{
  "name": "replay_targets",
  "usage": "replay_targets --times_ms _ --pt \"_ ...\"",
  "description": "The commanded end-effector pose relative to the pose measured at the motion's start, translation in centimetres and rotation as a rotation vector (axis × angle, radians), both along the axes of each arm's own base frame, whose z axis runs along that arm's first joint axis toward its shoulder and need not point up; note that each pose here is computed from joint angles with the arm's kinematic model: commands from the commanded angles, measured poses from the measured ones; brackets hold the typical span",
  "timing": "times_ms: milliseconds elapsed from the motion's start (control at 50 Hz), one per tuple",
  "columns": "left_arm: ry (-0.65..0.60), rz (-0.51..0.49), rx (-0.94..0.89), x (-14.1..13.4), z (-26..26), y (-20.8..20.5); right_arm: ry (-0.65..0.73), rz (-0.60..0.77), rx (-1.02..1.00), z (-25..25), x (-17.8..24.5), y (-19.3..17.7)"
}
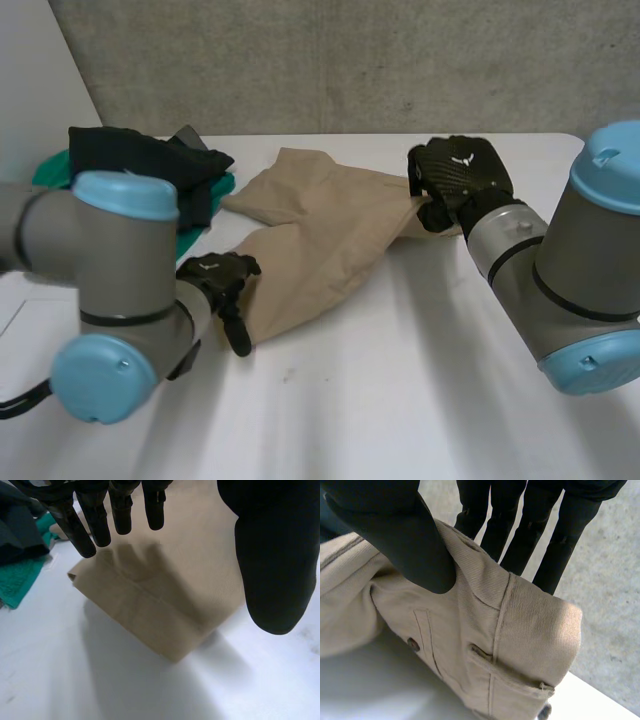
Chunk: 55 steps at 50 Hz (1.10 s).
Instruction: Fold the laundry.
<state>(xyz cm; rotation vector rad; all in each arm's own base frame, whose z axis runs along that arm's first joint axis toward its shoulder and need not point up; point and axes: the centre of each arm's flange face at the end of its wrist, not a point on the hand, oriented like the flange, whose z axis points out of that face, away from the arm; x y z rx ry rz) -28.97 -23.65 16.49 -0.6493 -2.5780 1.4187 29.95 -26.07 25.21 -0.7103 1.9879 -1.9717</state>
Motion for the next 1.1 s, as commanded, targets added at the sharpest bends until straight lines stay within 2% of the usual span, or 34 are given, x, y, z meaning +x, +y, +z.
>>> replay_targets --times_ms 20,300,400,460,520,640,680,740,760,840,900,980,1040,1100 --pt "-0.030 -0.003 -0.055 -1.1 -1.1 0.2 -0.066 0.031 -0.022 2.4 1.0 1.0" --pt "-0.023 0.068 -0.143 -3.7 -3.0 -0.6 -0.143 0.033 -0.041 5.2 2.3 2.8" --pt "-0.002 0.220 -0.207 -2.5 -1.0 -2.2 -0.116 -0.004 -0.050 5.0 1.5 2.0" --pt "0.031 0.246 -0.238 -1.4 1.8 -2.8 -0.062 -0.025 -0.054 4.5 0.8 1.5" --pt "0.043 0.193 -0.251 0.4 6.0 -2.4 0.074 -0.034 -0.044 3.3 -0.3 1.3" --pt "-0.040 -0.074 -0.302 3.6 12.6 0.7 0.404 0.090 0.006 0.5 -2.0 2.9" --pt "-0.111 -0.170 -0.317 4.4 13.4 2.0 0.517 0.164 0.041 -0.3 -2.8 4.2" --pt "-0.212 -0.283 -0.298 5.0 13.1 3.4 0.610 0.225 0.084 -0.9 -3.6 5.5" --pt "-0.285 -0.364 -0.261 5.1 12.3 4.5 0.671 0.267 0.131 -1.5 -4.2 6.4" --pt "-0.407 -0.534 -0.171 5.2 10.2 6.4 0.808 0.365 0.268 -3.1 -5.9 8.4" --pt "-0.444 -0.580 -0.131 4.9 8.9 6.3 0.857 0.421 0.320 -3.8 -6.3 9.4" --pt "-0.493 -0.577 -0.042 4.2 5.9 4.7 0.855 0.435 0.339 -5.4 -5.7 8.7" --pt "-0.533 -0.540 -0.054 3.2 5.0 2.4 0.820 0.373 0.321 -5.9 -5.0 6.7" --pt "-0.530 -0.453 -0.125 2.1 5.0 -1.1 0.732 0.265 0.268 -5.7 -3.9 3.8"
